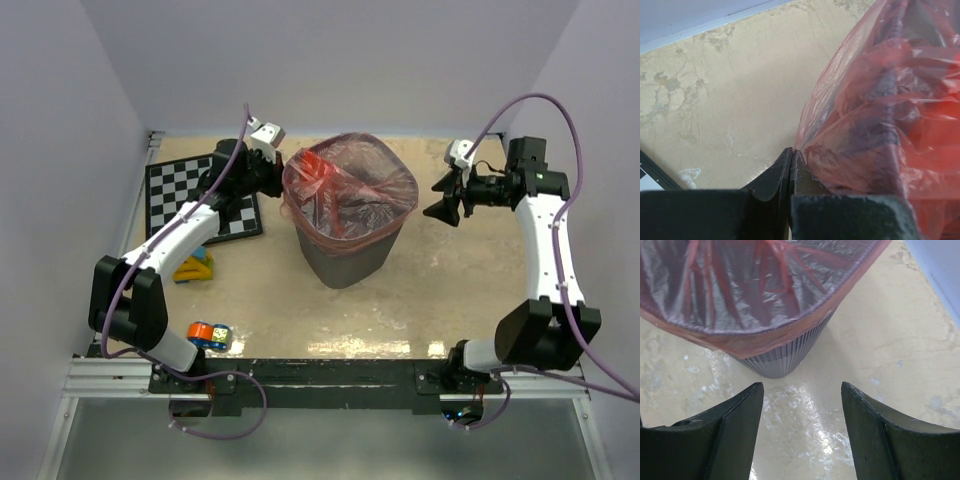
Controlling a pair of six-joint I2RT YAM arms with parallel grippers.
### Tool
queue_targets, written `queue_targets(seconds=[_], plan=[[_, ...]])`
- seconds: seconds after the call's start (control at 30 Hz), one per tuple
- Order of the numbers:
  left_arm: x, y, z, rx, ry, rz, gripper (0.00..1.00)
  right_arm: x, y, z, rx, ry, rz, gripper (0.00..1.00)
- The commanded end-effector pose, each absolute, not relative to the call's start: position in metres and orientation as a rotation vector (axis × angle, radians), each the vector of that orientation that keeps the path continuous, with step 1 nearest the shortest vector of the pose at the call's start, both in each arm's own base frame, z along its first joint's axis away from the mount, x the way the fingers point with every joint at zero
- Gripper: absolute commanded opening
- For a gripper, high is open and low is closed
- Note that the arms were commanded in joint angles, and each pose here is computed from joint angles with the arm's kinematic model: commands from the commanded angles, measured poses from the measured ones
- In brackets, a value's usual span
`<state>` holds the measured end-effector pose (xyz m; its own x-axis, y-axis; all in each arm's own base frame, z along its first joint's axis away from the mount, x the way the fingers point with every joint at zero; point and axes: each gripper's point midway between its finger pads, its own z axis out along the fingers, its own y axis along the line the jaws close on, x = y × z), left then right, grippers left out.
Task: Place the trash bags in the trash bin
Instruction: Place the trash bag in the trash bin.
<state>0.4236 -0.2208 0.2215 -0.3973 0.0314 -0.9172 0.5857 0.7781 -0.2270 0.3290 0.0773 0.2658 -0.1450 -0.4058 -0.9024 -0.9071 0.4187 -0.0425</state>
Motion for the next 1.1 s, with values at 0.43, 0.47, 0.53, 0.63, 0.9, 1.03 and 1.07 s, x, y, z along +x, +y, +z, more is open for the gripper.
queue_targets(seconds=[0.43,0.47,0.53,0.63,0.9,1.03,1.07], plan=[[0.424,-0.214,0.257,0.502,1.81,-0.613,0.0,0.328,0.115,0.292,-1.407,1.519,0.457,0.66],[0.424,-0.214,0.255,0.502,1.813,-0.613,0.0,0.327,0.116,0.295,-1.414,1.508,0.453,0.64],[0.424,-0.214,0.254,0.501,1.815,-0.616,0.0,0.324,0.125,0.297,-1.438,1.491,0.462,0.59],[0.423,-0.214,0.253,0.499,1.811,-0.622,0.0,0.32,0.13,0.293,-1.466,1.502,0.475,0.41],[0.422,-0.212,0.247,0.485,1.824,-0.617,0.0,0.32,0.126,0.268,-1.483,1.572,0.445,0.0],[0.421,-0.21,0.233,0.483,1.844,-0.611,0.0,0.318,0.115,0.23,-1.524,1.648,0.412,0.0],[0.421,-0.209,0.228,0.486,1.849,-0.611,0.0,0.318,0.113,0.223,-1.53,1.656,0.412,0.0]])
